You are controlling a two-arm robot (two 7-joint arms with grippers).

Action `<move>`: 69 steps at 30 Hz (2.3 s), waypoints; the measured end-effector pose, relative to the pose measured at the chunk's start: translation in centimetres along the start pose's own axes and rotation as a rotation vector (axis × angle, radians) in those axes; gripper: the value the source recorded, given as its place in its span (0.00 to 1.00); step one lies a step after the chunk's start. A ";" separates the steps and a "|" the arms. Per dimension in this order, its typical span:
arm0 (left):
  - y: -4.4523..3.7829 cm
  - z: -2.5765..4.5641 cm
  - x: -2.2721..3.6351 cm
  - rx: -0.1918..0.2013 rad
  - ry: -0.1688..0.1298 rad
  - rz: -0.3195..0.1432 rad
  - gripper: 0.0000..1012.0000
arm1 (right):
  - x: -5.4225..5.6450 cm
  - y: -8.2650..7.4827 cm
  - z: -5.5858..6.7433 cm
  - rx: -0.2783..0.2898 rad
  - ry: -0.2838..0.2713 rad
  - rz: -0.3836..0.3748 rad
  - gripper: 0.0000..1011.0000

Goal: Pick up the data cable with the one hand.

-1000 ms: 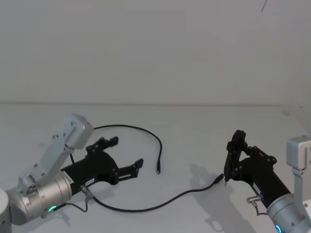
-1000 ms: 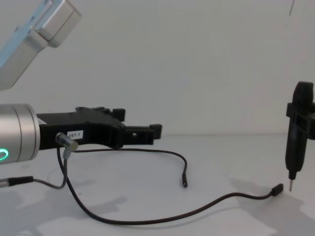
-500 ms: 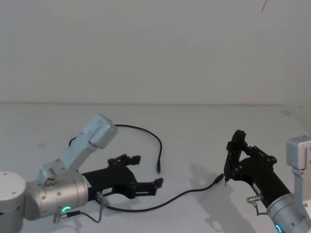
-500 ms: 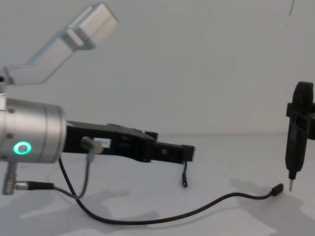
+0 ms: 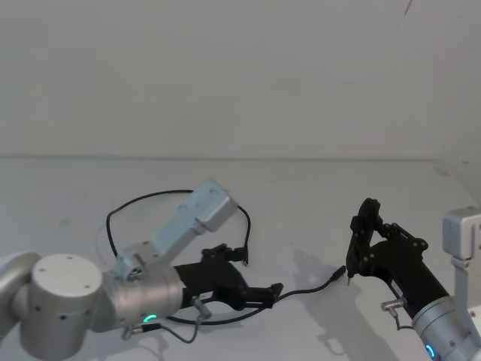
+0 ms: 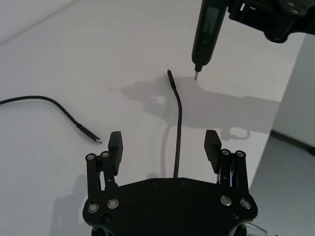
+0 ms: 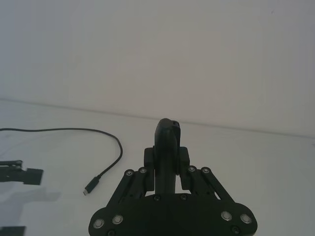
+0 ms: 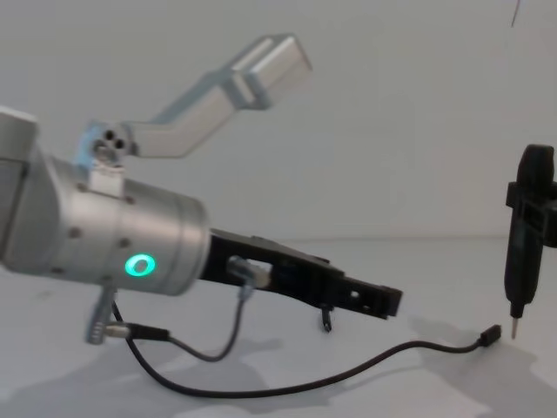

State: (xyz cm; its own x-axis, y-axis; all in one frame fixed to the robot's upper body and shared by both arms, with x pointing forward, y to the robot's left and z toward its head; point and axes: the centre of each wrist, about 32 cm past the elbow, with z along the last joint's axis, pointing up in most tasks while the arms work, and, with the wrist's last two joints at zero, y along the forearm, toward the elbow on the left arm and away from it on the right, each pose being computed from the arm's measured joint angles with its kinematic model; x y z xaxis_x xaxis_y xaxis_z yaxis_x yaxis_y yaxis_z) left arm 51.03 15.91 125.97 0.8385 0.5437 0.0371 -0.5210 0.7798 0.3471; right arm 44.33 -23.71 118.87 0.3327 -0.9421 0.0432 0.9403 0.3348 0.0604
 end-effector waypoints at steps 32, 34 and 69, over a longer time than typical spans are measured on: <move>-6.13 1.29 -2.13 0.143 0.030 0.054 0.99 | 0.0 0.0 0.0 0.000 0.000 0.000 0.28; -6.24 1.29 -2.15 0.145 0.031 0.054 0.98 | 0.0 0.0 0.0 0.000 0.000 0.000 0.28; -7.00 1.35 -2.35 0.164 0.036 0.058 0.03 | 0.0 0.0 0.0 0.000 0.000 0.000 0.28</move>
State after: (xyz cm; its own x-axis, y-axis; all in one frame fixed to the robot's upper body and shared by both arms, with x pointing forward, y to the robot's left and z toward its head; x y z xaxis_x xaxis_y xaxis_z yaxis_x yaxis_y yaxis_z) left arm 52.92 8.76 124.72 0.8001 0.5992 0.0285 -0.5325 0.6875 0.4937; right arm 44.33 -23.71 118.87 0.3326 -0.9421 0.0432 0.9403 0.3348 0.0604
